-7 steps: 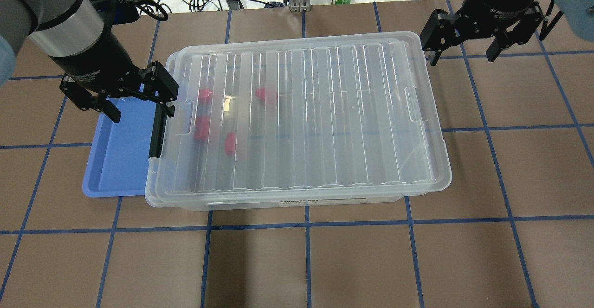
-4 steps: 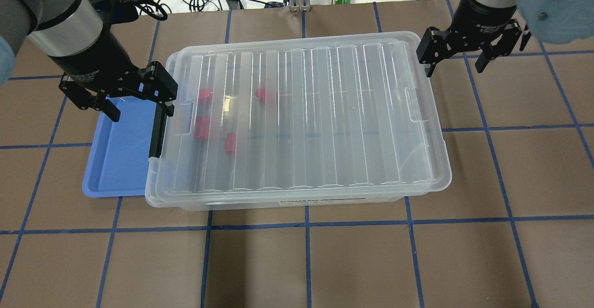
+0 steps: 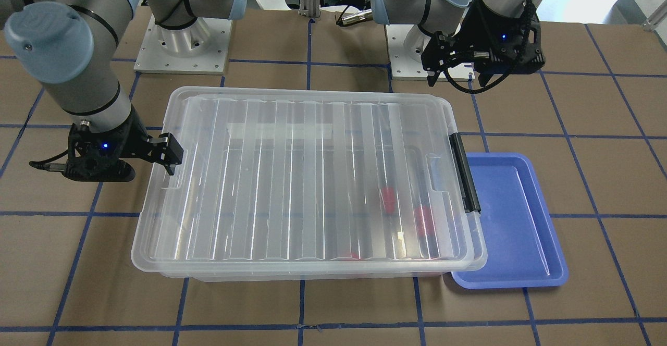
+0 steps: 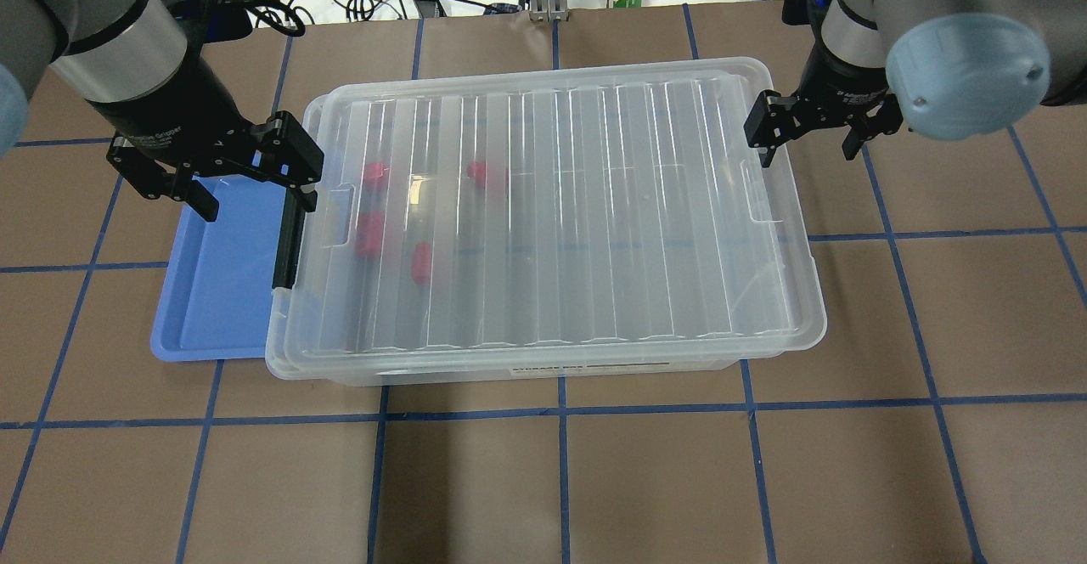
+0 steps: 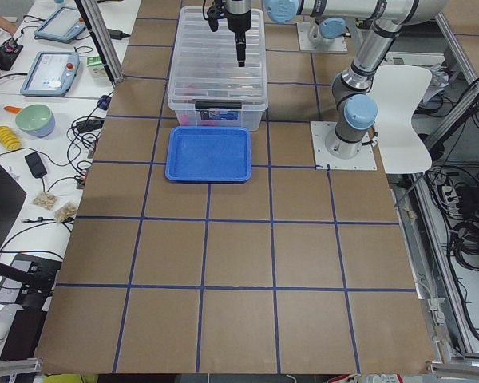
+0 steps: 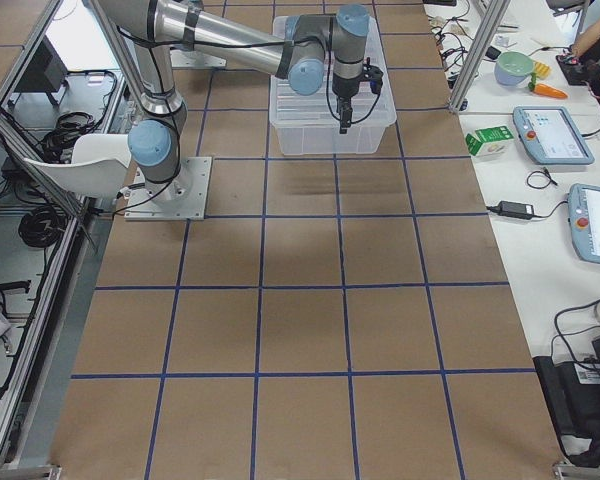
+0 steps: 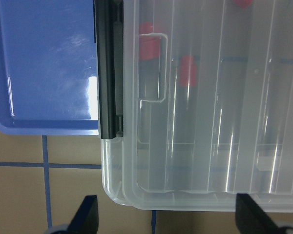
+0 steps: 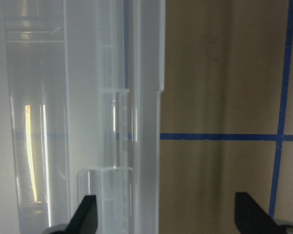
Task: Place red block in blue tray from box
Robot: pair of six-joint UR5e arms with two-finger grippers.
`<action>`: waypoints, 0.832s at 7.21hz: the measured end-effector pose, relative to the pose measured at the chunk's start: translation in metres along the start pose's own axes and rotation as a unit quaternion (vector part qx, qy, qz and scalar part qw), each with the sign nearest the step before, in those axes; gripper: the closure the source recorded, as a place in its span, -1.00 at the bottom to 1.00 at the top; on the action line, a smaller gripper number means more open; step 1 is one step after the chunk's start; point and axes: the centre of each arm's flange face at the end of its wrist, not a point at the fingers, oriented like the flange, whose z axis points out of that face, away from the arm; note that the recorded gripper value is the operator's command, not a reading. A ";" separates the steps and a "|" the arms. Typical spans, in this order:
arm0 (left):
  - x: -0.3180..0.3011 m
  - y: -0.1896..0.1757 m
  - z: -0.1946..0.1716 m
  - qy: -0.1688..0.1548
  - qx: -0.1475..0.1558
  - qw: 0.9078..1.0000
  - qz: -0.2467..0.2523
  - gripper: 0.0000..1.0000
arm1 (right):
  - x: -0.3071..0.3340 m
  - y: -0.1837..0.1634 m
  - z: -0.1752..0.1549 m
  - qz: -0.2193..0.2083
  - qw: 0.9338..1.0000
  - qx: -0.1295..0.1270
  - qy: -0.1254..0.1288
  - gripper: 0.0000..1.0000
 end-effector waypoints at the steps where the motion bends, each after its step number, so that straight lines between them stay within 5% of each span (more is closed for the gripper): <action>1: 0.000 0.000 0.000 0.000 0.000 1.000 0.000 -1.00 | 0.000 -0.003 0.008 0.000 1.000 0.001 0.000 -1.00; 6: 0.000 -0.001 0.000 0.000 0.003 1.000 0.000 -1.00 | 0.025 -0.009 0.011 -0.004 1.000 0.002 0.001 -1.00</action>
